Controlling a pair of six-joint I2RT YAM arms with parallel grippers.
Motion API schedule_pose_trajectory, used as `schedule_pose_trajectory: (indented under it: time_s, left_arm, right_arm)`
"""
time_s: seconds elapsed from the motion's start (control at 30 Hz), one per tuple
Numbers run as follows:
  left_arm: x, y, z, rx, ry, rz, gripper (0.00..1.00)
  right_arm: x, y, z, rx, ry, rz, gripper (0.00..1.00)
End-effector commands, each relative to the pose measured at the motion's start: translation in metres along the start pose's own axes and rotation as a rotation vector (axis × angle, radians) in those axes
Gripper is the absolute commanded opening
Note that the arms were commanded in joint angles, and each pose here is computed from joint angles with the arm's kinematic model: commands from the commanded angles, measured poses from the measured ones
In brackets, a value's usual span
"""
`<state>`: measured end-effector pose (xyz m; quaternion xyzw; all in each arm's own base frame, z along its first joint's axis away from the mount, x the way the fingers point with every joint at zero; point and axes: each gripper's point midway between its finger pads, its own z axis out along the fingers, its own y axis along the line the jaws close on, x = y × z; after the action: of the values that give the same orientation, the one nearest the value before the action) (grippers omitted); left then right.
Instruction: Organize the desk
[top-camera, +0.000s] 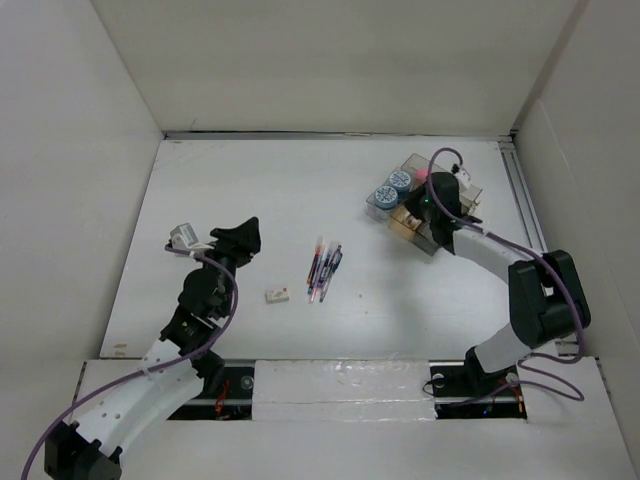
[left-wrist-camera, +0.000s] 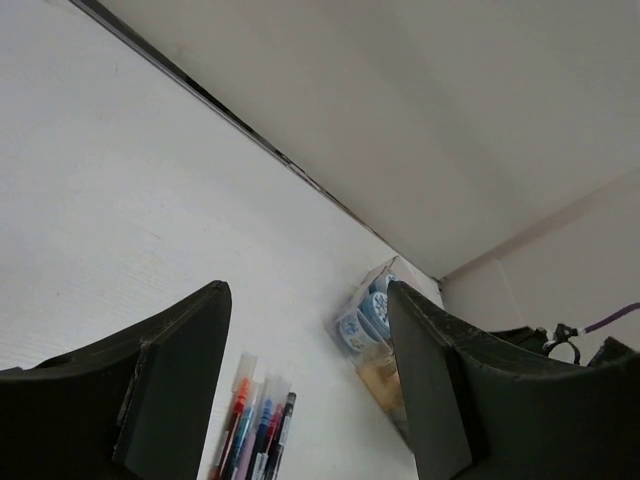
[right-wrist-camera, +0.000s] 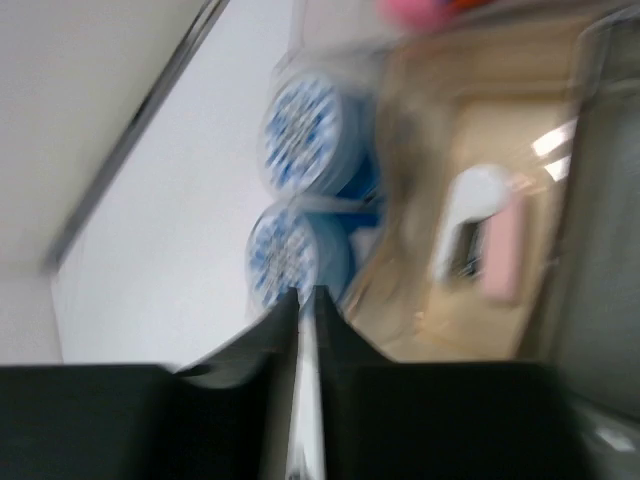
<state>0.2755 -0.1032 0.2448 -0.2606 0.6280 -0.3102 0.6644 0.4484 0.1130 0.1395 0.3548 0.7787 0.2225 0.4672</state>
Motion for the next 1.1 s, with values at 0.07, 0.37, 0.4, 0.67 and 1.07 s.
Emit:
schedule_pose_trajectory:
  time_s: [0.07,0.37,0.4,0.67,1.07]
  left_arm:
    - [-0.037,0.0,-0.009,-0.023,-0.143,-0.117,0.6]
    - [-0.039,0.012,-0.013,-0.044,-0.186,-0.168,0.61]
    - [-0.039,0.013,-0.012,-0.054,-0.183,-0.16,0.61]
    - [-0.042,0.013,-0.013,-0.071,-0.187,-0.155,0.61]
    - [-0.046,0.015,-0.016,-0.071,-0.205,-0.174,0.61]
  right_arm:
    - [0.121,0.096,-0.055,-0.449,0.32,-0.231,0.0]
    - [0.284,0.126,-0.13,-0.725,0.619,-0.647,0.44]
    - [0.295,0.133,-0.14,-0.756,0.641,-0.676,0.54]
    - [0.341,0.128,-0.15,-0.774,0.688,-0.883,0.77]
    - [0.377,0.105,-0.163,-0.688,0.671,-1.028,0.83]
